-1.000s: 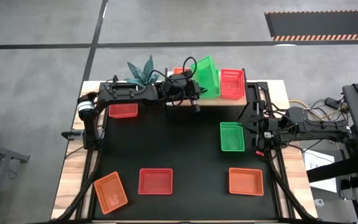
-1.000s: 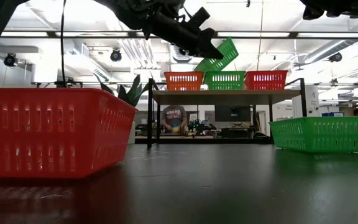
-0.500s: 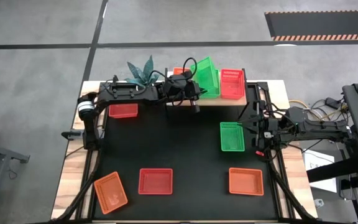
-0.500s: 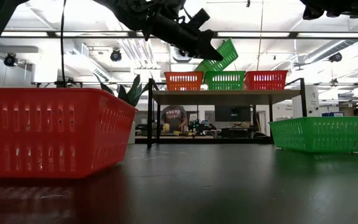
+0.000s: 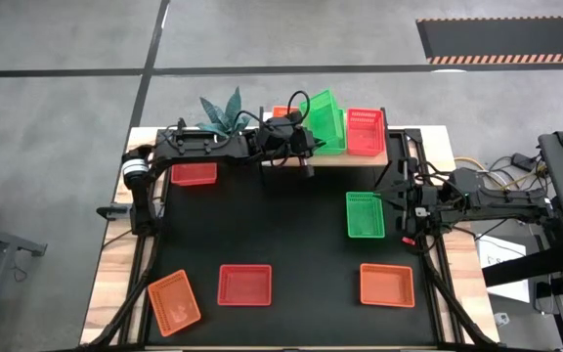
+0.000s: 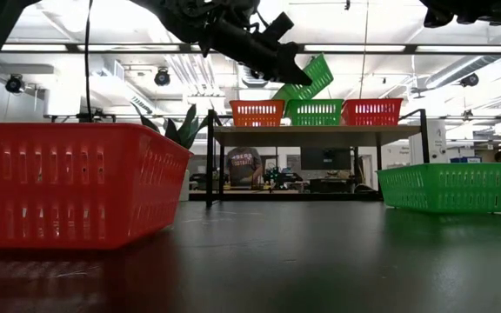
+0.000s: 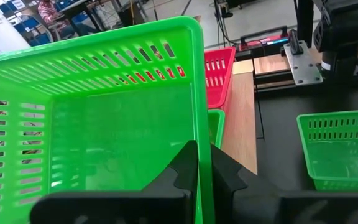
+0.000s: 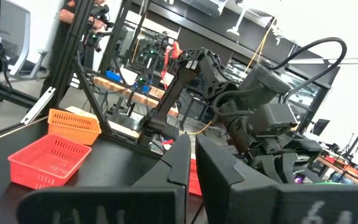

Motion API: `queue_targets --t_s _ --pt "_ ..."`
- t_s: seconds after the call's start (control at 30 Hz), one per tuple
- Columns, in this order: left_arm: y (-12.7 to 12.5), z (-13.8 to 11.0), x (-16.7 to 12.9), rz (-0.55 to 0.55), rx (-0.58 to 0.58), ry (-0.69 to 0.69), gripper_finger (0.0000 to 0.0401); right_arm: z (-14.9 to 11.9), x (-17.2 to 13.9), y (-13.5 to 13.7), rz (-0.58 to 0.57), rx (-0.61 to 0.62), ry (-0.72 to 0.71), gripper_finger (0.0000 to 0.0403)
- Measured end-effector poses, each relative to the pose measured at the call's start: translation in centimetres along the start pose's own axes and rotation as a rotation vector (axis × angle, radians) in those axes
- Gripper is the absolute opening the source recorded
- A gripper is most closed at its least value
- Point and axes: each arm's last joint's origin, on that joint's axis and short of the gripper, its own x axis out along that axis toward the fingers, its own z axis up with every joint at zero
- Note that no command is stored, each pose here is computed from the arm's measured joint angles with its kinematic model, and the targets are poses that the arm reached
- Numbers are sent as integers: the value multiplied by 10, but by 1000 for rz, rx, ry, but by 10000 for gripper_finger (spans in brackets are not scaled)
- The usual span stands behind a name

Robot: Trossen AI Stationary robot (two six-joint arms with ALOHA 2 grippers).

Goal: Stack baskets on shelf by color
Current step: Stack the left green bin on top of the green bin on the shelf

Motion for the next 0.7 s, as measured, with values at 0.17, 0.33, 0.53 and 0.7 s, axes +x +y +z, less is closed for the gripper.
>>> queue_targets --t_s 0.17,0.33,0.53,0.7 --pt "0 0 0 -1 0 1 0 0 0 0 0 0 0 18" --pt "0 0 0 -1 0 1 0 0 0 0 0 0 0 18" --pt "0 -1 0 -1 0 3 34 0 0 0 0 0 0 18" --pt "0 0 0 6 -3 1 83 0 0 0 0 0 0 18"
